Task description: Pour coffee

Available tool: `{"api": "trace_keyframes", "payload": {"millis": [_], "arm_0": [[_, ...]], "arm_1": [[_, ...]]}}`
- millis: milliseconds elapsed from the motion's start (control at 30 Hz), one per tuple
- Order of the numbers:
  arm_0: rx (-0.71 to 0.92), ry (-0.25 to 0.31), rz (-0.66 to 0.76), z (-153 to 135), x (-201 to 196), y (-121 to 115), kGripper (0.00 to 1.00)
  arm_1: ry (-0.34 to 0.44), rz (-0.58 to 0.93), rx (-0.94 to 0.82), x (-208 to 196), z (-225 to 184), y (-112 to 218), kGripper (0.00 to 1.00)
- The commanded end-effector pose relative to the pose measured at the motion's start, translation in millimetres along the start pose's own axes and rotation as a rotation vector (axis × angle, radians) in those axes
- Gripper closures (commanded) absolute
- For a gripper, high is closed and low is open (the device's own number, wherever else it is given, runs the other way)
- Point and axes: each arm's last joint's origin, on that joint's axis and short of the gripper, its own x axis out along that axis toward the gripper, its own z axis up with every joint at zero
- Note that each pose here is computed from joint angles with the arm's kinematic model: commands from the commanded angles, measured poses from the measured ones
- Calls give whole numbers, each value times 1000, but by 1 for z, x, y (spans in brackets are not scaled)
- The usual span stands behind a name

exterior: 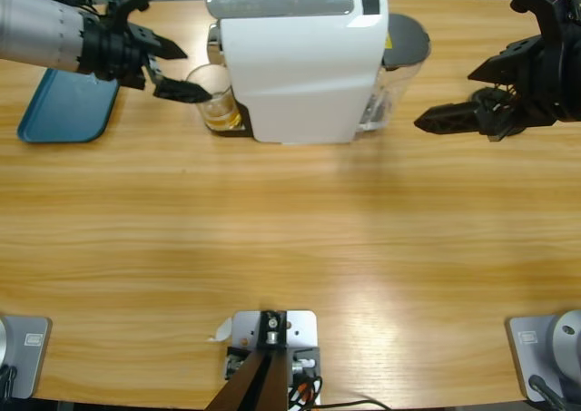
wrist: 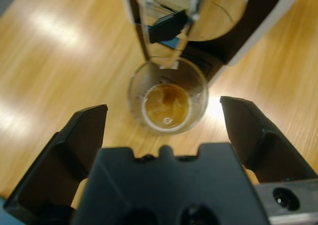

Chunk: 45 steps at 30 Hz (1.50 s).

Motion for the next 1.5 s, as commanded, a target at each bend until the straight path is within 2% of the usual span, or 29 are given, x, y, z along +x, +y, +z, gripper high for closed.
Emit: {"api": "trace_keyframes", "payload": {"millis": [33, 433, 533, 667, 733, 767, 1133, 1167, 1233, 1267, 1500], "arm_0": [[8, 32, -51, -4, 31, 6, 4], [14, 54, -68, -6, 47, 9, 4], [12, 56, -69, -6, 49, 11, 34], [5, 69, -69, -9, 54, 12, 149], [2, 76, -66, -10, 55, 12, 355], [2, 76, -64, -10, 55, 12, 389], [14, 79, -71, -9, 64, 12, 402], [14, 80, -72, -9, 65, 12, 512], [12, 82, -73, -9, 65, 11, 819], [12, 82, -74, -9, 66, 11, 893], [-33, 95, -67, -8, 65, 2, 898]], "arm_1": [[82, 5, -15, 22, -10, 4, 0], [89, 11, -16, 31, -8, 4, 0], [90, 12, -16, 32, -8, 5, 0], [92, 12, -16, 32, -8, 5, 0], [93, 12, -16, 33, -8, 5, 0], [93, 12, -15, 34, -8, 5, 0], [93, 14, -16, 38, -7, 5, 0], [92, 15, -16, 37, -6, 5, 0], [93, 15, -16, 37, -7, 5, 0], [93, 15, -16, 37, -7, 5, 0], [83, 16, -15, 33, -7, 5, 18]]}}
